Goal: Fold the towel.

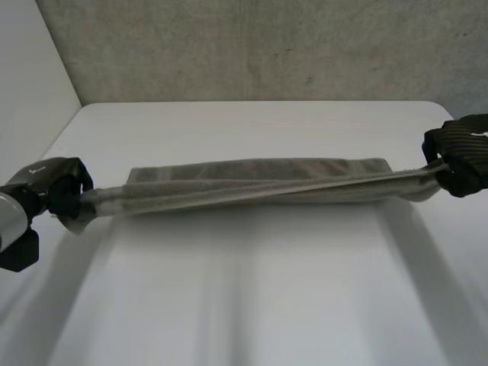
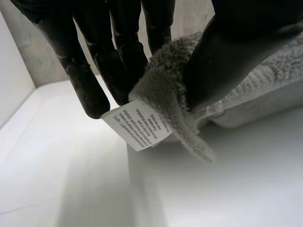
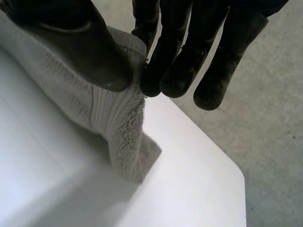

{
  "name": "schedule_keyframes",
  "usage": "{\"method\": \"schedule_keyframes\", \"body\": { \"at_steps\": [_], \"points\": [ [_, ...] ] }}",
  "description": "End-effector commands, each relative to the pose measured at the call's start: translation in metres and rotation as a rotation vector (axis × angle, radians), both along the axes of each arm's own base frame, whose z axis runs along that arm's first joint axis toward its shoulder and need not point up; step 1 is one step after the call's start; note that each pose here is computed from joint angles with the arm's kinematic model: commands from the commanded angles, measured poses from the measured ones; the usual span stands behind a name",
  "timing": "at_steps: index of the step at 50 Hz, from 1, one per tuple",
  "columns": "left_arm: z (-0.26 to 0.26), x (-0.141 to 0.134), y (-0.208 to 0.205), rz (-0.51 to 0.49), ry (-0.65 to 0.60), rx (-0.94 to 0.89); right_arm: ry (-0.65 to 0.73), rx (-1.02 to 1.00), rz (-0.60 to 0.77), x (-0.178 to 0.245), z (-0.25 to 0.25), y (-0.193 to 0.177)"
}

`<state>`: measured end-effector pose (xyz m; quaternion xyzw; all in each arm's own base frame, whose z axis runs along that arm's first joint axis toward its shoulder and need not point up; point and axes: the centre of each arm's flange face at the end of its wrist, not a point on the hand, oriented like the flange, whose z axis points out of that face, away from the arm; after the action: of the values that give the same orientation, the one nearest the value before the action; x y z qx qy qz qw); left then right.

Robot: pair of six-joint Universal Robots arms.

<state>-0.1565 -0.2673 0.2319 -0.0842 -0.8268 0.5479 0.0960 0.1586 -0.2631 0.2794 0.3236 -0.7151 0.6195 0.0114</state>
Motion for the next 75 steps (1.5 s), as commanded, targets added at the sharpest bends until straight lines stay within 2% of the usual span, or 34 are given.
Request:
{"method": "schedule_keyframes", "body": {
  "at_steps": [1,6,8,11,14,19,22,32,41,46,52,58,60,66,68,70,75],
  "points": [
    [0.009,-0.006,0.007,-0.049,0.02,-0.024,-0.035,-0.011,0.049,-0.002,0.008,0.005],
    [-0.014,-0.009,-0.012,-0.06,0.02,0.045,-0.048,0.01,0.045,-0.002,-0.01,-0.02],
    [-0.027,-0.017,-0.031,-0.076,0.021,0.074,-0.054,0.011,0.01,-0.003,-0.024,-0.047],
    [-0.04,-0.025,-0.052,-0.096,0.019,0.09,-0.062,0.036,-0.015,0.005,-0.037,-0.065],
    [-0.043,-0.027,-0.064,-0.096,0.021,0.085,-0.057,0.042,-0.033,0.017,-0.045,-0.082],
    [-0.058,-0.035,-0.109,-0.084,0.065,0.068,-0.063,0.052,-0.083,0.025,-0.061,-0.107],
    [-0.061,-0.038,-0.118,-0.083,0.076,0.063,-0.088,0.046,-0.111,0.03,-0.069,-0.122],
    [-0.08,-0.05,-0.155,-0.047,0.068,0.036,-0.103,-0.009,-0.131,0.054,-0.088,-0.144],
    [-0.085,-0.055,-0.16,-0.05,0.078,0.029,-0.11,-0.08,-0.164,0.069,-0.087,-0.159],
    [-0.066,-0.051,-0.164,-0.022,0.132,-0.001,-0.126,-0.126,-0.157,0.074,-0.07,-0.16],
    [-0.038,-0.047,-0.16,-0.021,0.138,-0.053,-0.137,-0.176,-0.159,0.072,-0.043,-0.155],
    [-0.014,-0.041,-0.142,-0.03,0.139,-0.068,-0.126,-0.156,-0.161,0.066,-0.038,-0.146],
    [-0.012,-0.041,-0.134,-0.04,0.138,-0.059,-0.107,-0.104,-0.15,0.063,-0.039,-0.13],
    [-0.028,-0.05,-0.104,-0.142,0.1,0.02,-0.033,-0.016,-0.092,0.062,-0.047,-0.106],
    [-0.034,-0.051,-0.096,-0.166,0.075,0.041,0.01,0.035,-0.035,0.062,-0.054,-0.09],
    [-0.045,-0.052,-0.083,-0.209,0.015,0.07,0.029,0.062,-0.011,0.063,-0.058,-0.084],
    [-0.061,-0.06,-0.064,-0.287,-0.044,0.109,0.065,0.147,0.038,0.064,-0.073,-0.073]
  ]
}}
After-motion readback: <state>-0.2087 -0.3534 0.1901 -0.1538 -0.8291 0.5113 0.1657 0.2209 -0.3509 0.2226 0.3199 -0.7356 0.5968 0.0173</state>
